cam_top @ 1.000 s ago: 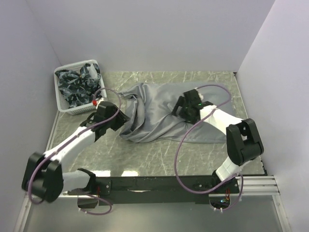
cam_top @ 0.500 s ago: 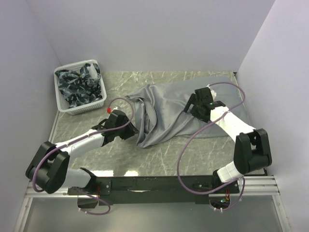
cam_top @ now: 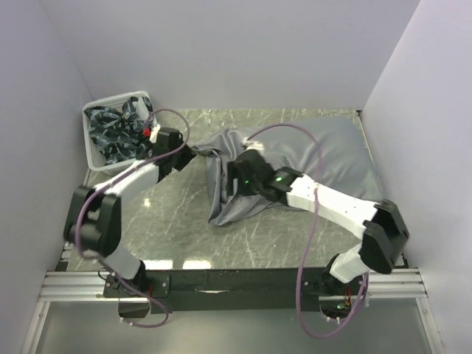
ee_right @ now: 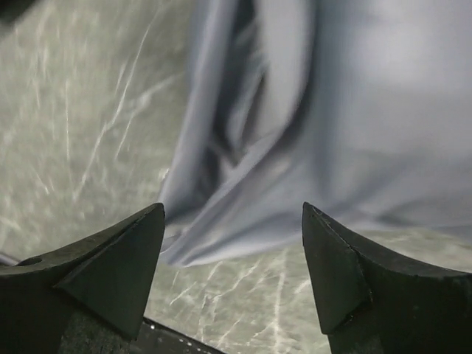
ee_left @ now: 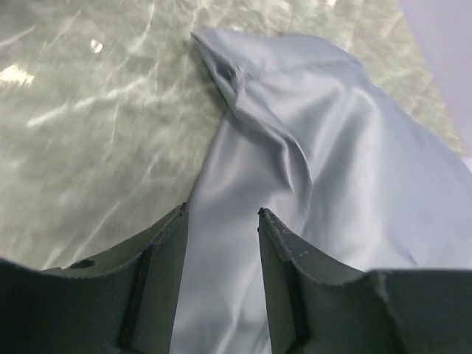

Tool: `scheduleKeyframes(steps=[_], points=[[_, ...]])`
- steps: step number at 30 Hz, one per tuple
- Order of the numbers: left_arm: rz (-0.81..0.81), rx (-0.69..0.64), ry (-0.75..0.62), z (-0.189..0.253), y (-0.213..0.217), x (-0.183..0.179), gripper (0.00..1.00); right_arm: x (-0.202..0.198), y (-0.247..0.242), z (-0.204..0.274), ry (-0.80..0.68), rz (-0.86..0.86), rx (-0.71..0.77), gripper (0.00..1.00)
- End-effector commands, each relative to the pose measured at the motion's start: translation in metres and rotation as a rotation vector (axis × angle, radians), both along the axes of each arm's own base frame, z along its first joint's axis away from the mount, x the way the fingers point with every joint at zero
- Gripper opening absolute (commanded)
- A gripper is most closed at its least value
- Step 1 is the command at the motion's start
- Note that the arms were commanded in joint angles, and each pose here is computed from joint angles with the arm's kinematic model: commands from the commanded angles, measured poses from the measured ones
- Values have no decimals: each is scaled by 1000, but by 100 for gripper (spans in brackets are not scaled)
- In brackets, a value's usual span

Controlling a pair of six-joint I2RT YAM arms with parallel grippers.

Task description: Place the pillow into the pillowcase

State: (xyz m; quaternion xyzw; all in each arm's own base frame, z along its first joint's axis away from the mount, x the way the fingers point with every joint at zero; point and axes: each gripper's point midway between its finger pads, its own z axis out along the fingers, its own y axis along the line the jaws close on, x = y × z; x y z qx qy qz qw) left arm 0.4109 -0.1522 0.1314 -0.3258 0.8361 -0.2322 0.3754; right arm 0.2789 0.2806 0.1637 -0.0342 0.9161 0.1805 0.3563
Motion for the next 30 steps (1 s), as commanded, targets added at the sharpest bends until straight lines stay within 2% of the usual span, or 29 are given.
scheduleKeyframes(steps=[1,2,9,11,13,15,16,17,18,19,21,22,26,30], points=[[4,29,-4,-10,-5,43,48,-14,48,-3,-25,103,-36,81],[12,46,34,-27,-3,48,49,-16,54,-16,-6,117,-65,80],[3,52,4,-36,-6,96,50,-44,84,-56,53,214,-139,76],[-10,69,28,-50,-8,103,49,-53,88,-67,67,226,-161,76],[-18,72,32,-56,-10,113,46,-63,89,-76,81,242,-179,76],[-21,67,23,-54,-12,122,29,-68,88,-80,87,247,-189,76],[-18,72,38,-61,-8,124,20,-72,87,-86,94,253,-202,72],[-14,71,24,-56,-7,131,7,-75,85,-89,101,257,-208,68],[-3,77,28,-56,1,135,1,-78,83,-94,109,262,-220,63],[2,79,31,-58,4,138,1,-81,82,-97,113,270,-225,48],[10,90,3,-47,16,150,1,-85,79,-103,124,283,-240,32],[14,97,13,-49,20,152,1,-87,79,-106,131,295,-248,16],[21,99,-24,-28,36,173,1,-115,82,-112,132,418,-336,0],[-3,83,-20,-29,44,183,1,-139,97,-114,114,517,-430,0]])
